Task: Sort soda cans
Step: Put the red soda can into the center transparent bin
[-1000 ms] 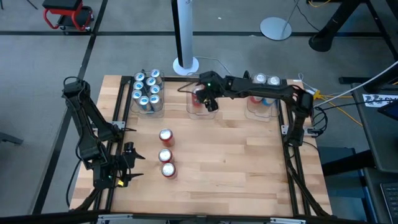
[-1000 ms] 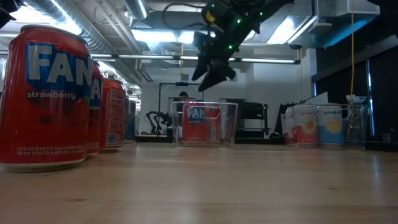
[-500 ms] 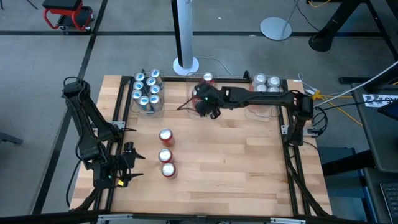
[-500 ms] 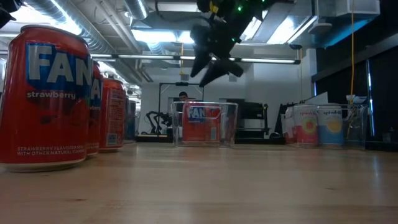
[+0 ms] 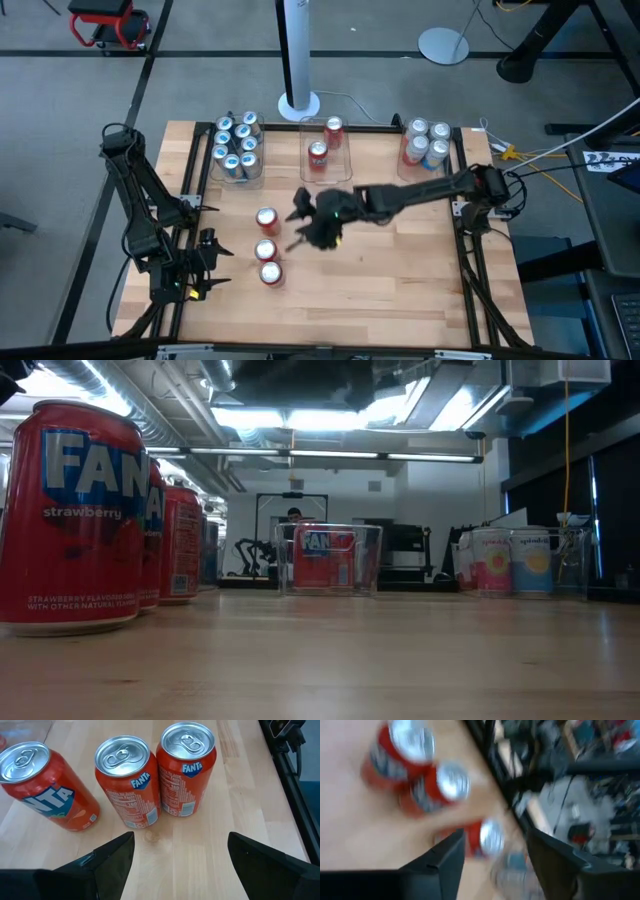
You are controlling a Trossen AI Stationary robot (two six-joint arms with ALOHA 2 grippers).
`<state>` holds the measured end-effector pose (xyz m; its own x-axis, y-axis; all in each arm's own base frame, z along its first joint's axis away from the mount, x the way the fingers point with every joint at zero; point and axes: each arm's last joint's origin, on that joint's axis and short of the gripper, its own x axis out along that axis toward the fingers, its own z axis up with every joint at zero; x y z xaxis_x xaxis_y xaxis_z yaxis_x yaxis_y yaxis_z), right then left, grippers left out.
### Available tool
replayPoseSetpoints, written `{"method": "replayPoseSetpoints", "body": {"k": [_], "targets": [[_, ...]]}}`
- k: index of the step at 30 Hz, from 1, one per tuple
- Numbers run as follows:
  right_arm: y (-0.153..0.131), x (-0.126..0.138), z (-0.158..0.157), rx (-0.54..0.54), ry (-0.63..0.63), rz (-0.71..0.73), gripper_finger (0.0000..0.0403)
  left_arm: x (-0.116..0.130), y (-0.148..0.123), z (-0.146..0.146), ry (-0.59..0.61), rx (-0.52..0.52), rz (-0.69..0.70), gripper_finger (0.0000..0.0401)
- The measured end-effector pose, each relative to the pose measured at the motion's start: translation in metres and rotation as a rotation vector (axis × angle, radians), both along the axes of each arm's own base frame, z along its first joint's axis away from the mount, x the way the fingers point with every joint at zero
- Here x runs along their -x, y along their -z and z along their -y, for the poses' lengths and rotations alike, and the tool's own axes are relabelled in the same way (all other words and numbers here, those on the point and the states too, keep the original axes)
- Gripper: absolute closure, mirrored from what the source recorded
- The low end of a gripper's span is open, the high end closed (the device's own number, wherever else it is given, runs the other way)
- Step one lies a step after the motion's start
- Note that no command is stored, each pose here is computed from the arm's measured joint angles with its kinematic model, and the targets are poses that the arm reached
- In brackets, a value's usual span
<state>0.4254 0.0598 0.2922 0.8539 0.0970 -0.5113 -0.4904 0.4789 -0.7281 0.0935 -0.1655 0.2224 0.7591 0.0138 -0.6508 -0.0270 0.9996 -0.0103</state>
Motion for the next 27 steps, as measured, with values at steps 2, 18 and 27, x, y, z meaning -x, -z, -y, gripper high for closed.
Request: {"method": "replayPoseSetpoints", "body": {"k": [2,18,27], "targets": [[0.0,-0.001,-0.017,-0.004,-0.038,0.026,0.0169,0.0,0.0,0.0,-0.006,0.008,0.001,0.0093],[0.038,0.042,-0.146,0.1,0.103,0.018,0.007,-0.05,-0.04,-0.008,-0.121,0.099,0.118,0.0093],[0.1,0.119,-0.2,0.122,0.4,0.083,0.009,-0.098,-0.06,-0.074,-0.353,0.106,-0.009,0.0093]]}}
